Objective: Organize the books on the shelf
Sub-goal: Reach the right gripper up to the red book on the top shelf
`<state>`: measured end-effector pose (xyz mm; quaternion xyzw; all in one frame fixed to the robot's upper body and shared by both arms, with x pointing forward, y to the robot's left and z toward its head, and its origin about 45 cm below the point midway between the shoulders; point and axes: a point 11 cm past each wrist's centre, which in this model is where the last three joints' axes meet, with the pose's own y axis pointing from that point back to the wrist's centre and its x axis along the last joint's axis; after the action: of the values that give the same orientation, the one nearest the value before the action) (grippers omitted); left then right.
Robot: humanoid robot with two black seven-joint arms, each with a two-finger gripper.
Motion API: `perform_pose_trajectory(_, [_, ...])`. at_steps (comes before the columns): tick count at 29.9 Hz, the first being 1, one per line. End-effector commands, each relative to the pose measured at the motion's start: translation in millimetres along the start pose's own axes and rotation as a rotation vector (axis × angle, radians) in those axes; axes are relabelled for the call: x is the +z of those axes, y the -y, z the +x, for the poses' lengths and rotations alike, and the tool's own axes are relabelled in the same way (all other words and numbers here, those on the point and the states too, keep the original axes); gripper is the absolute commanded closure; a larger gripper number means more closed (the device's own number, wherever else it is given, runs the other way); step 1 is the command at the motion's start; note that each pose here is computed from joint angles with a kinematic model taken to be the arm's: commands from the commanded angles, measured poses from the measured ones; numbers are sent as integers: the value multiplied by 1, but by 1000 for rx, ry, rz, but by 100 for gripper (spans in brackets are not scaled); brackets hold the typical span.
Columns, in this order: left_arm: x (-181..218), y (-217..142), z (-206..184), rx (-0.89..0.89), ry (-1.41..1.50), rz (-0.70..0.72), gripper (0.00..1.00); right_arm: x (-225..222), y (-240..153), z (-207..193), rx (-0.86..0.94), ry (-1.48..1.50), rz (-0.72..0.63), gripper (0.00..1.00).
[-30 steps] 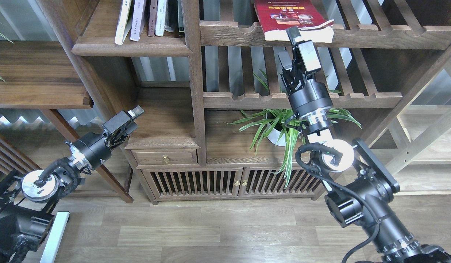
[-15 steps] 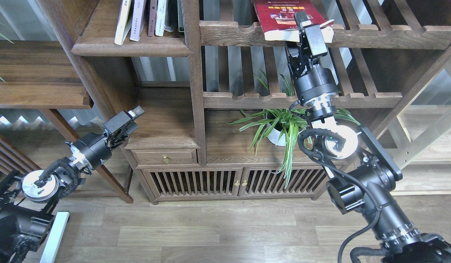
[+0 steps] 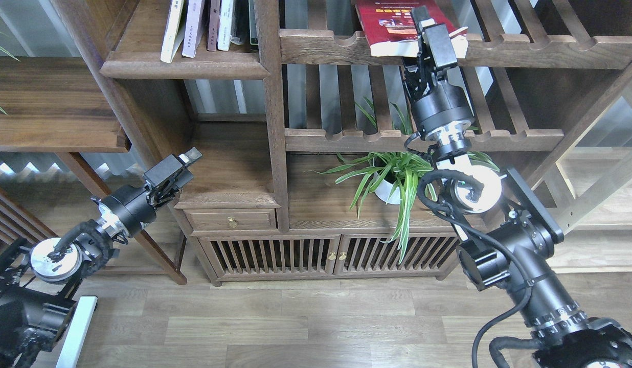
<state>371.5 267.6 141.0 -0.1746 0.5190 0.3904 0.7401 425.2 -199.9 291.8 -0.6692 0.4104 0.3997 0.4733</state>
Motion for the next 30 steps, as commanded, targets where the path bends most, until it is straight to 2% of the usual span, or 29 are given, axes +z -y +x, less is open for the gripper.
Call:
perform_pose_trajectory(1, [0,-1,1,3,-1,-1,1,-1,6,-4,-5,-7,1,3])
perform_pose_trajectory(9, [-1,-2,2,4,-2,0,1,-1,6,-2,-6,0,15,24])
perform_pose_trajectory(19, [-1,0,0,-1,-1,2,1,-7,8,5,24,-13,25,31])
perform_pose_trajectory(23, [-2,0,0,-1,-1,4,1,-11,8,6,27,-13,38,43])
perform_pose_trajectory(30, [-3,-1,1,0,-2,5,1,-16,9,4,15,-9,52,76])
